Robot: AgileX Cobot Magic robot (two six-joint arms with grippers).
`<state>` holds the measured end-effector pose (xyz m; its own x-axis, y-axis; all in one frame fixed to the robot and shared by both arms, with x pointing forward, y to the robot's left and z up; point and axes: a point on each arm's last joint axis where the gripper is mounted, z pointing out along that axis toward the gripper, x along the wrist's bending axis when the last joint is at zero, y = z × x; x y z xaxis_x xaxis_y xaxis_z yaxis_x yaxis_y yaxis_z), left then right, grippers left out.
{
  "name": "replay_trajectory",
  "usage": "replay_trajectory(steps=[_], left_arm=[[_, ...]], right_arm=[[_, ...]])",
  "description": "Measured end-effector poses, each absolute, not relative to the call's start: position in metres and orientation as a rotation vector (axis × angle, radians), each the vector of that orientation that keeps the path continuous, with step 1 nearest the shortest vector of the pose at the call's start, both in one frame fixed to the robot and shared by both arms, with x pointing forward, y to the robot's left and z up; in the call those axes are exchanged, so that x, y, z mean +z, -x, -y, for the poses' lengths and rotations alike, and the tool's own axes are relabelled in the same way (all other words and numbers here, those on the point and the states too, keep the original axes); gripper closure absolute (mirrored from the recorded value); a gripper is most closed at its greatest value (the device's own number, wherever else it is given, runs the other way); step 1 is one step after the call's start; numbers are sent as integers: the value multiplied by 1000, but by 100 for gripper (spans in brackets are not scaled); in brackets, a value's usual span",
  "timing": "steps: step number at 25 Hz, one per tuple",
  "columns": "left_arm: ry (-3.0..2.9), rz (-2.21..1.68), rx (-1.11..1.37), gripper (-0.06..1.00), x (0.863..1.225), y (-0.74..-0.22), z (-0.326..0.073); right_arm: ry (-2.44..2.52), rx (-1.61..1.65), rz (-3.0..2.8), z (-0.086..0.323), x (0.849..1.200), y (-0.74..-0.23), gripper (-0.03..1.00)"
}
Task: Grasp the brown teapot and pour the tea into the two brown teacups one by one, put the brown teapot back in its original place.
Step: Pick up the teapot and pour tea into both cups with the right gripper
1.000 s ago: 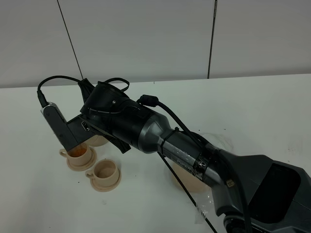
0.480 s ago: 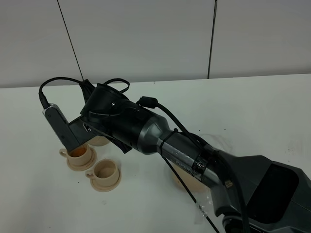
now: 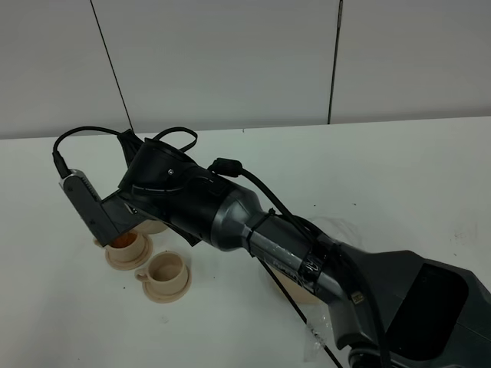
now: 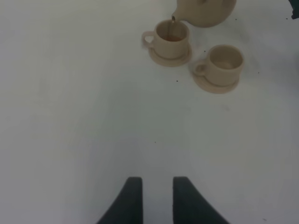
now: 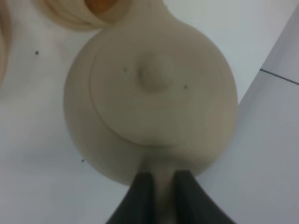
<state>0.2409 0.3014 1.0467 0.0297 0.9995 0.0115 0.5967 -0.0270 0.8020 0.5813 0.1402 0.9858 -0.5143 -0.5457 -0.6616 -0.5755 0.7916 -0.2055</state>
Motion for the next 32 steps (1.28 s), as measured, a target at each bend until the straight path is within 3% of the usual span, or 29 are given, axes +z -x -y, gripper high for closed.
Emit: replay_trajectory(steps=[32], left_arm=[[-1691, -1632, 832, 71, 1047, -241, -301]], right_arm=[[837, 8, -2223, -140, 986, -580, 87]])
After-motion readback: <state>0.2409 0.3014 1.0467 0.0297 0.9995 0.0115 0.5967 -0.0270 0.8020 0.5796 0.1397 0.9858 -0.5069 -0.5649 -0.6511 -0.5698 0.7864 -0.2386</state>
